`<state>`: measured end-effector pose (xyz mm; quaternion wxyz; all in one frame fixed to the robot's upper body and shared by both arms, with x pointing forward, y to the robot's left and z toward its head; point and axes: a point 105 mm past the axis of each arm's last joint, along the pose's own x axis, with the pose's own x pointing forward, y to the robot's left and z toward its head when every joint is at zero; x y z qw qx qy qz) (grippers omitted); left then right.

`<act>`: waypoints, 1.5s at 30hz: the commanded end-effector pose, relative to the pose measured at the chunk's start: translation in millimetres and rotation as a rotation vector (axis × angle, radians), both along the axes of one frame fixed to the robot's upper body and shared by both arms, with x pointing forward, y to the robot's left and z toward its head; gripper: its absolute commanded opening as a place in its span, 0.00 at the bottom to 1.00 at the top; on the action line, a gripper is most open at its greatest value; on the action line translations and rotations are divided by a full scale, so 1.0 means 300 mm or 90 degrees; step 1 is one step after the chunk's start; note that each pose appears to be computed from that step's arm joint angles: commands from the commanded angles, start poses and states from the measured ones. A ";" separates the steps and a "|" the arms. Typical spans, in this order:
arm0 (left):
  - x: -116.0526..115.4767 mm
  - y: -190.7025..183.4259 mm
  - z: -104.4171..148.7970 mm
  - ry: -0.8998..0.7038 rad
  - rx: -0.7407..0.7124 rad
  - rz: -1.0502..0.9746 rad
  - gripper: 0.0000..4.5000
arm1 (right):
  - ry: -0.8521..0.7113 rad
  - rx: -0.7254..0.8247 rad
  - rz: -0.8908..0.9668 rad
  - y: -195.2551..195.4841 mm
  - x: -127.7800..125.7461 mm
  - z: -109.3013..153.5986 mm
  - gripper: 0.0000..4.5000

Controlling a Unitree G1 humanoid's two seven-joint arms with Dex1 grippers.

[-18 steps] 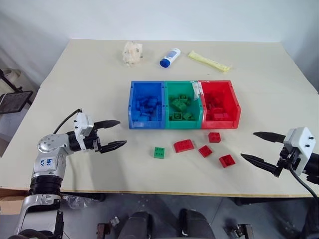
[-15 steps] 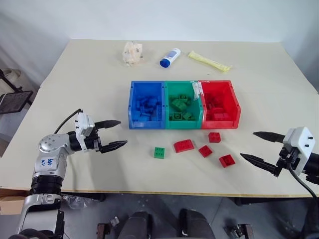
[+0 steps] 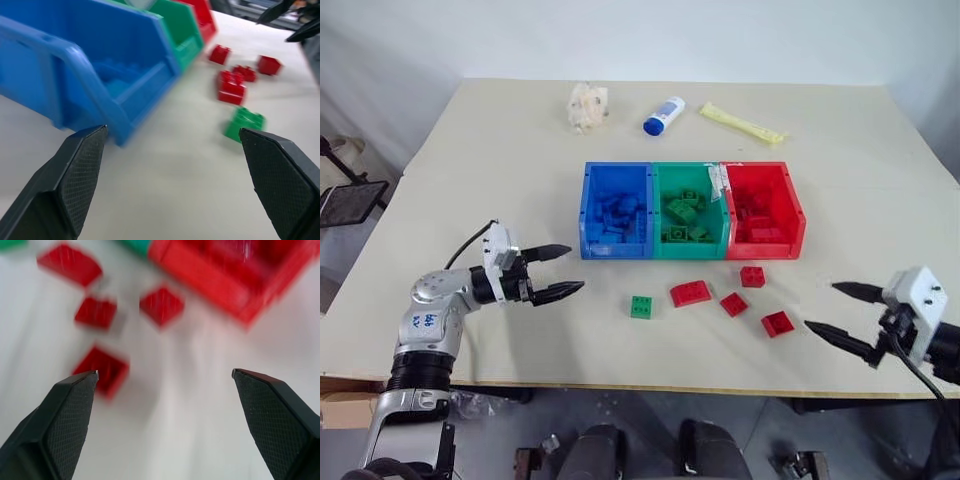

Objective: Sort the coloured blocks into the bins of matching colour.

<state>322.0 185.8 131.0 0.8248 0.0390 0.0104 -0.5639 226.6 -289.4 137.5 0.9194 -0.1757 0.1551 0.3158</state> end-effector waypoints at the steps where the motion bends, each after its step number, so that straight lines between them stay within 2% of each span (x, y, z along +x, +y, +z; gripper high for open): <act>1: -0.014 -0.010 0.026 -0.033 -0.004 -0.034 1.00 | -0.022 -0.033 -0.011 -0.032 -0.038 0.056 1.00; 4: -0.026 -0.013 0.032 -0.057 -0.026 -0.060 1.00 | -0.003 -0.056 -0.042 -0.070 -0.089 0.063 1.00; 8: -0.040 -0.013 0.019 -0.063 -0.016 -0.077 1.00 | 0.010 -0.056 -0.040 -0.049 -0.092 0.058 1.00; 12: -0.065 -0.023 0.013 -0.074 -0.013 -0.097 1.00 | 0.016 -0.040 -0.006 0.019 -0.055 0.047 1.00; 15: -0.093 -0.030 -0.004 -0.067 -0.005 -0.107 1.00 | 0.037 -0.024 0.013 0.094 0.020 0.011 1.00; 23: -0.166 -0.038 -0.014 -0.048 -0.022 -0.106 1.00 | 0.084 -0.007 0.031 0.174 0.117 -0.070 1.00; 30: -0.195 -0.040 -0.010 -0.042 -0.027 -0.093 1.00 | 0.110 -0.009 0.061 0.206 0.108 -0.102 1.00; 36: -0.186 -0.056 -0.012 -0.043 -0.032 -0.089 1.00 | 0.123 -0.026 0.049 0.203 0.113 -0.142 1.00; 39: -0.185 -0.054 -0.014 -0.043 -0.031 -0.091 1.00 | 0.122 -0.026 0.045 0.204 0.105 -0.150 0.87; 45: -0.176 -0.054 -0.018 -0.047 -0.029 -0.100 1.00 | 0.106 -0.022 0.039 0.214 0.101 -0.149 0.44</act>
